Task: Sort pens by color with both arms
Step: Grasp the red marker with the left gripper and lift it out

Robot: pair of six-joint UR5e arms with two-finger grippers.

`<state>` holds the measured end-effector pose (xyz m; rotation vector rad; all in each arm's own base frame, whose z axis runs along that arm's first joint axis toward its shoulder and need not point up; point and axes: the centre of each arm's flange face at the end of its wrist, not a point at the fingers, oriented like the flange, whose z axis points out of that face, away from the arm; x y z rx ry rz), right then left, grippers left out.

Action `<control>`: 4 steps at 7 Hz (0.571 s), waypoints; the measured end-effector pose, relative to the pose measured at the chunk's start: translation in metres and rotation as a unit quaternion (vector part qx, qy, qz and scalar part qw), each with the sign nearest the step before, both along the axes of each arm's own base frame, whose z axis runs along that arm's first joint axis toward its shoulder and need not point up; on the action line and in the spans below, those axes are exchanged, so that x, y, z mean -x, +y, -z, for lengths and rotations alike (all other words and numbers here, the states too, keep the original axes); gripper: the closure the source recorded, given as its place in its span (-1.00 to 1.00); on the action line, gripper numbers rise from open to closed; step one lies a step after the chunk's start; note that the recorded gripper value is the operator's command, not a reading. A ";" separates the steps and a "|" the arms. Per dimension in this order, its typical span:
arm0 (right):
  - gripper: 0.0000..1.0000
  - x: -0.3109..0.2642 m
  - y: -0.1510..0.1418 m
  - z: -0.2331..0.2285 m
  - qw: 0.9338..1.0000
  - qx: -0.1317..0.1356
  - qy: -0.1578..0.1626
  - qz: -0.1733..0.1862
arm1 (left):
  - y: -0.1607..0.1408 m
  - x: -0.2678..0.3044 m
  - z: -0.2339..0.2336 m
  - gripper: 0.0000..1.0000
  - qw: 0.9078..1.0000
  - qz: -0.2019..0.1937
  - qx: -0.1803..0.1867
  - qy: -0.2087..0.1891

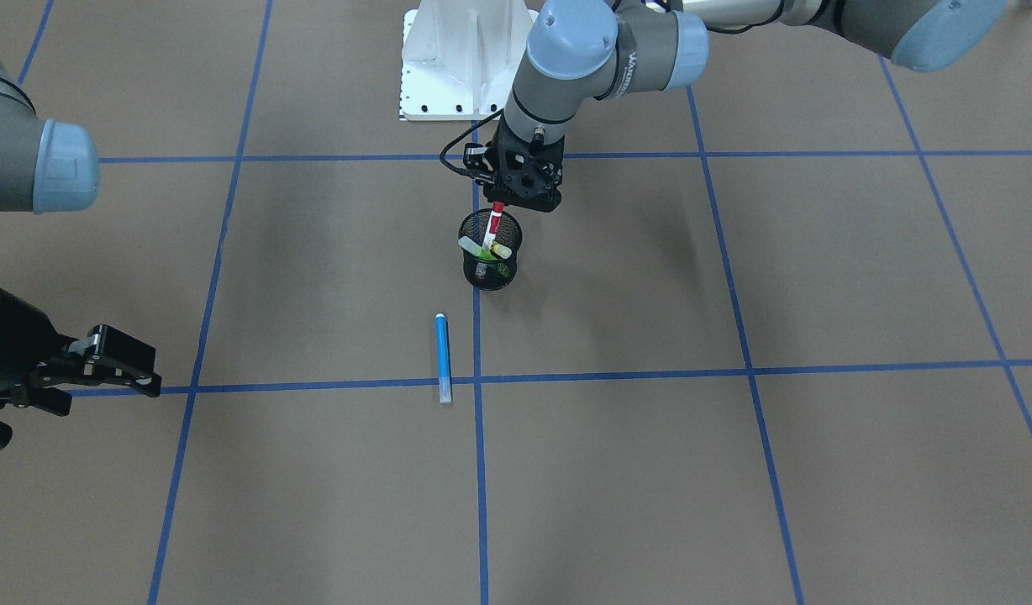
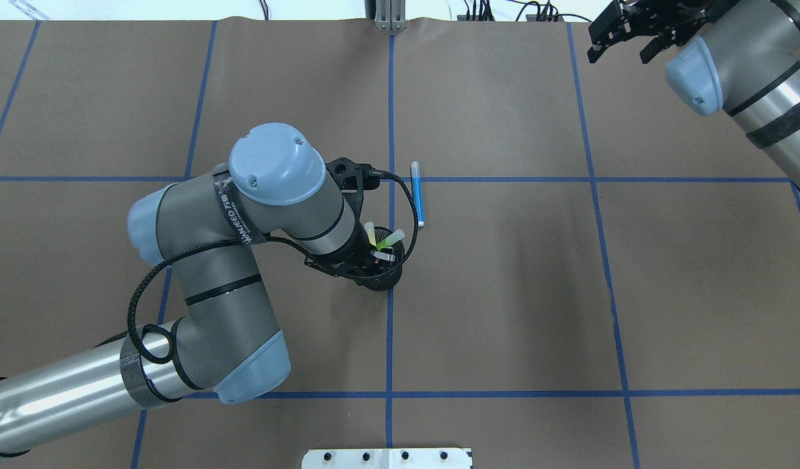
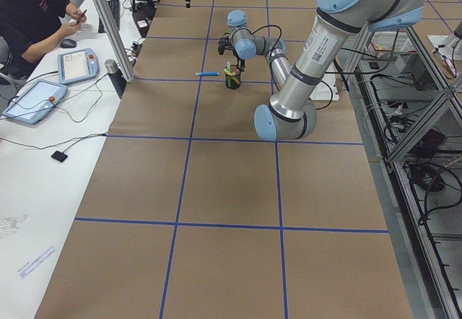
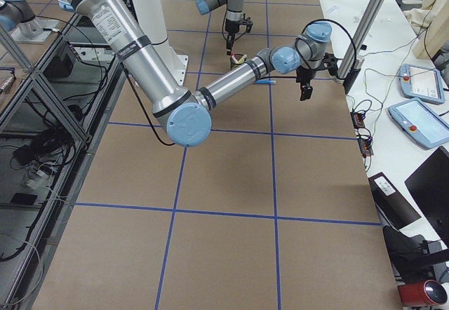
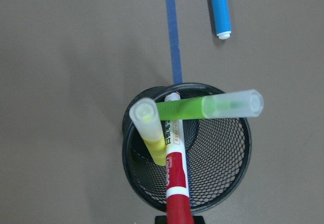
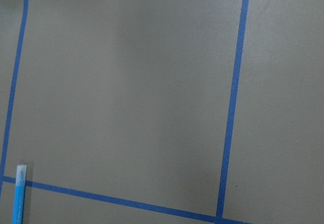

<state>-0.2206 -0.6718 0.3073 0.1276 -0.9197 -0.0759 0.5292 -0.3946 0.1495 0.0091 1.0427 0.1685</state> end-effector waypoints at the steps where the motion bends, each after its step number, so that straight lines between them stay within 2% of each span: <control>1: -0.98 0.000 0.000 0.000 1.000 0.000 0.000 0.000 | 0.003 0.010 0.009 1.00 1.000 -0.001 -0.006 0.011; 4: -0.98 0.001 0.000 0.001 1.000 -0.001 0.001 0.000 | -0.002 0.055 0.034 1.00 0.999 0.012 -0.014 0.033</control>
